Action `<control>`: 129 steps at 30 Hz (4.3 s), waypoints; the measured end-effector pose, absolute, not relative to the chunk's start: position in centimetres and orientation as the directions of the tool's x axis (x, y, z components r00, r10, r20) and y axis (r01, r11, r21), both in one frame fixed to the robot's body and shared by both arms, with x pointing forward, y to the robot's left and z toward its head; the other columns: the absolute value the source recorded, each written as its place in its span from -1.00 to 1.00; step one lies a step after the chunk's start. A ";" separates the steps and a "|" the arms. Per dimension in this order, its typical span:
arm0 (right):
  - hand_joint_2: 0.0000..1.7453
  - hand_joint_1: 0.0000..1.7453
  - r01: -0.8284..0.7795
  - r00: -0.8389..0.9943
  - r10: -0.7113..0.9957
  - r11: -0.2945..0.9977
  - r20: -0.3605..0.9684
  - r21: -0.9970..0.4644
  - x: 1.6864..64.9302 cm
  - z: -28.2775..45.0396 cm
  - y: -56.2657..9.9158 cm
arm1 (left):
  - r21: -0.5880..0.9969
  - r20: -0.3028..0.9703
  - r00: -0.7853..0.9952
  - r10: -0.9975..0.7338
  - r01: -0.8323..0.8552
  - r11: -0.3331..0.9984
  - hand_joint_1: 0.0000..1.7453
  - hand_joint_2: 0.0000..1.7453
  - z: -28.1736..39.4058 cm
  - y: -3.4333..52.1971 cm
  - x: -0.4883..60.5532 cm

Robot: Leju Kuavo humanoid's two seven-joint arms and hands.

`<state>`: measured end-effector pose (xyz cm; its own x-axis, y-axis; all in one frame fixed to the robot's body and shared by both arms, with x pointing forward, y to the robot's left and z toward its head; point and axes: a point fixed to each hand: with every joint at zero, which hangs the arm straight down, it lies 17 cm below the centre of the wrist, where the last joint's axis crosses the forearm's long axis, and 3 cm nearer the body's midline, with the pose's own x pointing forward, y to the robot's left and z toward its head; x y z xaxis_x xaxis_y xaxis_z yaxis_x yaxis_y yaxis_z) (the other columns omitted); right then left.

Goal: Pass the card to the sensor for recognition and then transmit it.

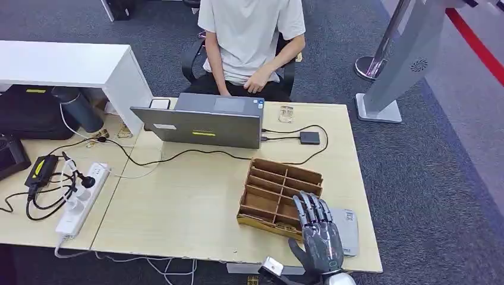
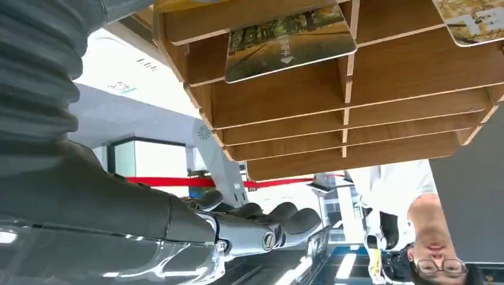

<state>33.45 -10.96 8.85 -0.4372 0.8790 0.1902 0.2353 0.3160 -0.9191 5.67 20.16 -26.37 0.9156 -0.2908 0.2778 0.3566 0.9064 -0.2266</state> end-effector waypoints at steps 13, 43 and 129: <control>1.00 -1.00 0.216 -0.464 0.863 0.328 0.199 -0.920 33.2 8.5 -10.3 | -0.227 0.279 0.915 -0.291 0.358 0.906 -1.00 1.00 -26.4 20.1 5.7; 1.00 -1.00 0.184 -0.483 0.853 0.318 0.196 -0.930 33.1 7.2 -9.5 | -0.231 0.279 0.915 -0.292 0.360 0.904 -1.00 1.00 -26.3 20.0 5.7; 1.00 1.00 0.453 -0.445 0.882 0.372 0.156 -0.810 48.4 26.5 -13.4 | -0.217 0.271 0.892 -0.363 0.424 0.880 -1.00 1.00 -26.3 21.0 6.3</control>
<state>48.43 -13.42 26.48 -0.4451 0.8817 0.1565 0.4526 0.3723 -0.8103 6.27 20.96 -26.33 0.8917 -0.3626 0.2710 0.4235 0.8796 -0.2168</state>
